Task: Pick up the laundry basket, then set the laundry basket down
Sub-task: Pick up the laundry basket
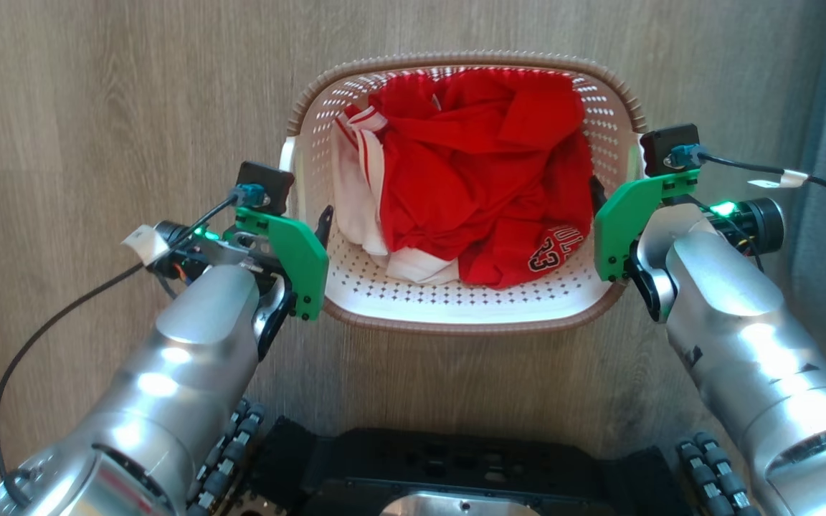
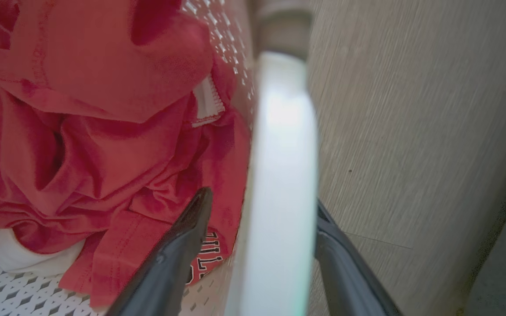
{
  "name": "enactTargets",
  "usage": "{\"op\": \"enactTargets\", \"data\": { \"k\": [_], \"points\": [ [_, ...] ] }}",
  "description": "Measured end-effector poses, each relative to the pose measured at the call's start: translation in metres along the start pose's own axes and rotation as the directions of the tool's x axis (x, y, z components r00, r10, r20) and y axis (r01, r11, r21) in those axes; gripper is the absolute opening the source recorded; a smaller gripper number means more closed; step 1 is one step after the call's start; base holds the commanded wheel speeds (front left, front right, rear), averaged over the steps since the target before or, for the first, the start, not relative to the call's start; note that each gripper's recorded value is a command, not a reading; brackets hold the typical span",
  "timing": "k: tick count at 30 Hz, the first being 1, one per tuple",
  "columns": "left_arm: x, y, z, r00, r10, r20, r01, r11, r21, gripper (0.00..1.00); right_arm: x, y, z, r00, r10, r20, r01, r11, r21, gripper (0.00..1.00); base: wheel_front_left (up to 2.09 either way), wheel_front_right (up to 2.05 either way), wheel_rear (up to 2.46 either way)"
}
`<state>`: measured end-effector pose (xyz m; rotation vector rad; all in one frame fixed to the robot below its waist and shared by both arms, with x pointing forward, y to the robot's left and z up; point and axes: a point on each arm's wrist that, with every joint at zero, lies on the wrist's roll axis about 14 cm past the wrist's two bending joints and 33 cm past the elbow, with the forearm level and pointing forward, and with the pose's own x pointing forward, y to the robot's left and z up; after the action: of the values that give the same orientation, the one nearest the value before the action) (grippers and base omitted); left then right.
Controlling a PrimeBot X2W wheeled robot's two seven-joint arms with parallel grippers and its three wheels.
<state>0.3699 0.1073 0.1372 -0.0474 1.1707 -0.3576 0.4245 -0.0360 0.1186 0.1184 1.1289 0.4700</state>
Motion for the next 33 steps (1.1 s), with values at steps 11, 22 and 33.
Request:
{"op": "enactTargets", "data": {
  "k": [11, 22, 33],
  "points": [
    [0.005, 0.002, -0.002, 1.000, -0.013, -0.028, 0.013, 1.000, 0.003, 1.00, 0.017, 0.002, -0.016, 0.998, 0.010, -0.065, -0.012, 1.000, -0.025, 1.00, 0.00, 0.00, 0.00],
    [0.006, -0.001, -0.009, 0.998, -0.027, -0.059, 0.027, 1.000, 0.002, 1.00, 0.021, -0.003, -0.023, 0.997, 0.002, -0.075, -0.004, 1.000, -0.024, 1.00, 0.00, 0.00, 0.00],
    [0.006, -0.007, -0.013, 0.996, -0.033, -0.085, 0.030, 0.999, -0.034, 0.00, 0.024, -0.001, -0.010, 0.999, 0.009, -0.034, -0.009, 1.000, 0.000, 0.00, 0.00, 0.00, 0.00]
  ]
}}
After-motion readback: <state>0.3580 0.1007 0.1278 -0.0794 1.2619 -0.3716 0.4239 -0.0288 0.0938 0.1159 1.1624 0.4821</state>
